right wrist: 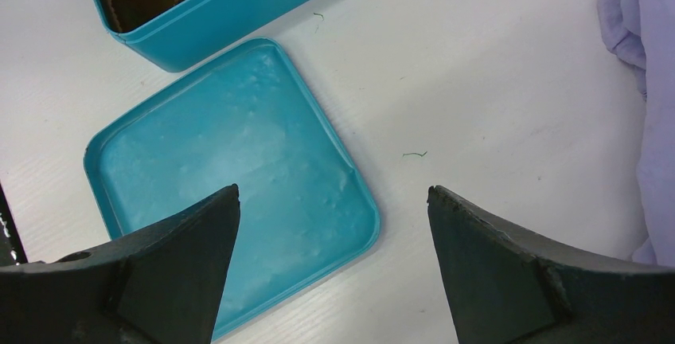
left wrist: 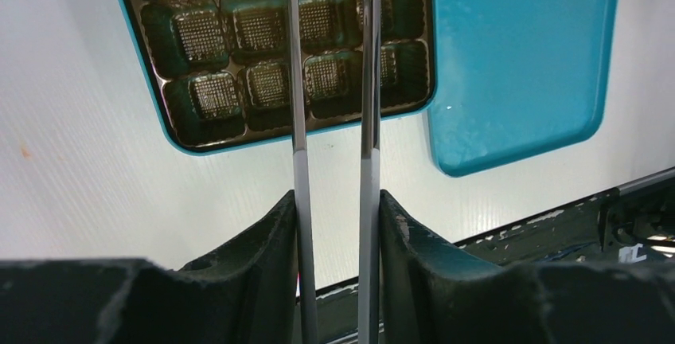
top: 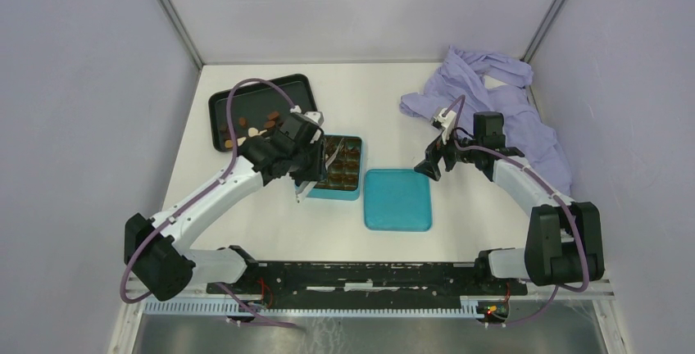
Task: Pack the chocolate
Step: Place the fake chocolate in the packing box, then pick up the fake chocolate from the plate.
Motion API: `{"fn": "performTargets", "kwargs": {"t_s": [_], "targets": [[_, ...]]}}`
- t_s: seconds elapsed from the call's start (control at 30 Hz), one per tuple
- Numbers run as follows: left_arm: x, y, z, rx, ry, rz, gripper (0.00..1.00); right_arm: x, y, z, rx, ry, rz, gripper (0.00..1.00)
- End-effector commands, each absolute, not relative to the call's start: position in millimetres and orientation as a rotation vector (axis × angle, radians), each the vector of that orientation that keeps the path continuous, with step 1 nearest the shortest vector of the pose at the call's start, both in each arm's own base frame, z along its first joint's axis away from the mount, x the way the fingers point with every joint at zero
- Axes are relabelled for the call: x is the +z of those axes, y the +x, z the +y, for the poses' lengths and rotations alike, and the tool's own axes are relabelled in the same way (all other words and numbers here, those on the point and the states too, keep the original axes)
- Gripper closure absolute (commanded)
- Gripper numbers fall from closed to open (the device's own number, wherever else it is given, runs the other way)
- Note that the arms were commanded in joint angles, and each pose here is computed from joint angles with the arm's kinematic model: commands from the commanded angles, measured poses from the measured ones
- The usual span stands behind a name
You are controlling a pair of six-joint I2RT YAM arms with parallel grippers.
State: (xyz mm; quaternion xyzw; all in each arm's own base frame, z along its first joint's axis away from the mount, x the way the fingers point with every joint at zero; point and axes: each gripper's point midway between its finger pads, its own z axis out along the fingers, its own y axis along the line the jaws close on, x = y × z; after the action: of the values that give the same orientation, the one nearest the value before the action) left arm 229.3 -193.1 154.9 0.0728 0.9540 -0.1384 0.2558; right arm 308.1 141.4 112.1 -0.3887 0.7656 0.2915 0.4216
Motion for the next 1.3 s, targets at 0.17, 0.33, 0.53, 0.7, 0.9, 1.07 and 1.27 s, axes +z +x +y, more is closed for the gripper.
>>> {"fn": "performTargets", "kwargs": {"t_s": [0.17, 0.33, 0.53, 0.7, 0.9, 1.07, 1.27], "targets": [[215, 260, -208, -0.476, 0.102, 2.371, 0.6, 120, 315, 144, 0.74, -0.982, 1.872, 0.06], [234, 277, -213, -0.481, 0.076, 2.288, 0.6, 120, 316, 145, 0.741, -0.982, 1.873, 0.06], [238, 293, -204, -0.386, 0.064, 2.256, 0.61, 121, 316, 145, 0.741, -0.983, 1.87, 0.06], [239, 302, -182, -0.263, 0.054, 2.248, 0.61, 122, 316, 145, 0.742, -0.984, 1.867, 0.06], [234, 322, -147, -0.237, 0.006, 2.275, 0.61, 122, 316, 145, 0.748, -0.982, 1.868, 0.06], [226, 333, -118, -0.26, -0.047, 2.323, 0.61, 122, 315, 145, 0.746, -0.984, 1.866, 0.06], [203, 321, -70, -0.141, -0.14, 2.451, 0.61, 122, 315, 145, 0.74, -0.985, 1.865, 0.06]]}}
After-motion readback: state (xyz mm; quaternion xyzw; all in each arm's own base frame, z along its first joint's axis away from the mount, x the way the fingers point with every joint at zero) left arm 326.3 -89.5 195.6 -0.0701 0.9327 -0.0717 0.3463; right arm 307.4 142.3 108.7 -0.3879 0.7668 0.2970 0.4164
